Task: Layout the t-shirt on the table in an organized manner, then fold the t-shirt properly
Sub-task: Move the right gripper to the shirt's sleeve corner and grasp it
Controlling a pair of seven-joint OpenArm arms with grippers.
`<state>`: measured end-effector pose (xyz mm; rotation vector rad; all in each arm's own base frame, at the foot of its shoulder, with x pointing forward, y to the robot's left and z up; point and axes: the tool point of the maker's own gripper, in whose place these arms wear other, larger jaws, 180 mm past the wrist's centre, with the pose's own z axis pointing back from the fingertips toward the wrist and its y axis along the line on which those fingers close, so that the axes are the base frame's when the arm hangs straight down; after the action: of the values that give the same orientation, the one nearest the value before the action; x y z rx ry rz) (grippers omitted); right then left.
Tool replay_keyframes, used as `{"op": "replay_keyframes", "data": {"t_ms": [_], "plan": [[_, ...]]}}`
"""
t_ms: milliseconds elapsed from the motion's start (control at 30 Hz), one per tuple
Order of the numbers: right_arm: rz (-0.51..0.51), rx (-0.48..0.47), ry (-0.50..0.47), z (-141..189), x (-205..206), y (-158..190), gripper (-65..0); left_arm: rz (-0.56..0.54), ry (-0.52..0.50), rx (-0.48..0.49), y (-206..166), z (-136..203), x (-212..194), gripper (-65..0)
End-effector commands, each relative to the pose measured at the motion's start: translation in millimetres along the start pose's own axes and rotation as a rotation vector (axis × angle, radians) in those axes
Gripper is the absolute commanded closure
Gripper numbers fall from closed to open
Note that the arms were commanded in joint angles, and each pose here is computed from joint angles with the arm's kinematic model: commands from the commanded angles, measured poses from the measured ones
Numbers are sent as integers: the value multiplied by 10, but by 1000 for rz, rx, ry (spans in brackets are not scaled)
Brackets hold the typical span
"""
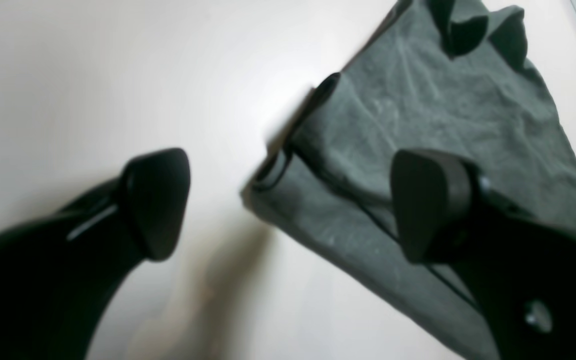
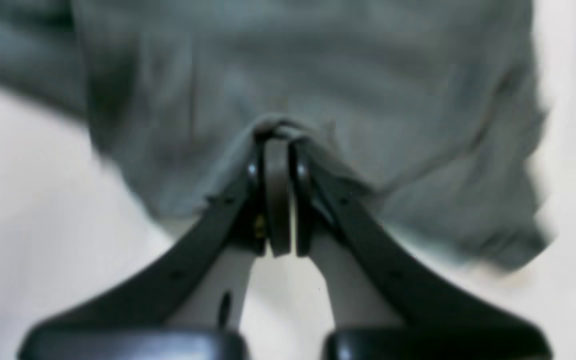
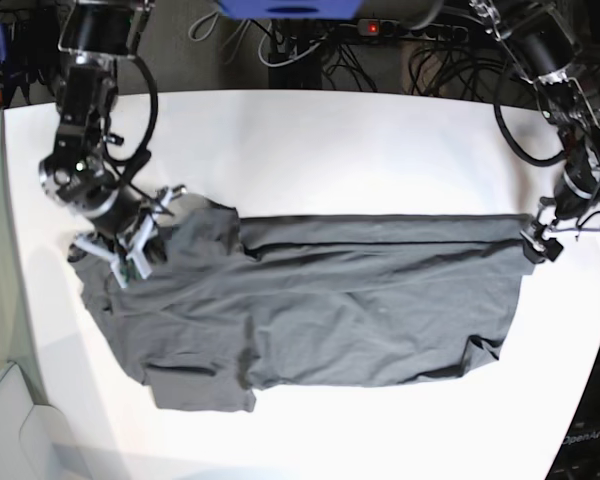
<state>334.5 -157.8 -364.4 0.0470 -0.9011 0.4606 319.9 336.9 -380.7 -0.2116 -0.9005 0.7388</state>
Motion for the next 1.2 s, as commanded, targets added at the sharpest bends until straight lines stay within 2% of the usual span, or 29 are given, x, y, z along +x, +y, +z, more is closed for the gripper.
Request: {"op": "replay_keyframes", "data": {"t_ms": [0,133,333,700,1167], "plan": [[12,-18,-56,20,203,-84,0,-15,-52,-18,-56,38,197,-621],[27,-43,-54,-27,415,-231,0,-15,-50,-17,-51,39,189,-621],[-14,-18,-45,-310,602,-377,0,-15,-46,-17,-50,38,183,-621],[-46,4,-71,-546,982,-544,0,-18,-48,-16,-48,43,196,-621],[-87,31,-60,-725,944,-678,0,-21,-49,-15,-42,46,208,-621]]}}
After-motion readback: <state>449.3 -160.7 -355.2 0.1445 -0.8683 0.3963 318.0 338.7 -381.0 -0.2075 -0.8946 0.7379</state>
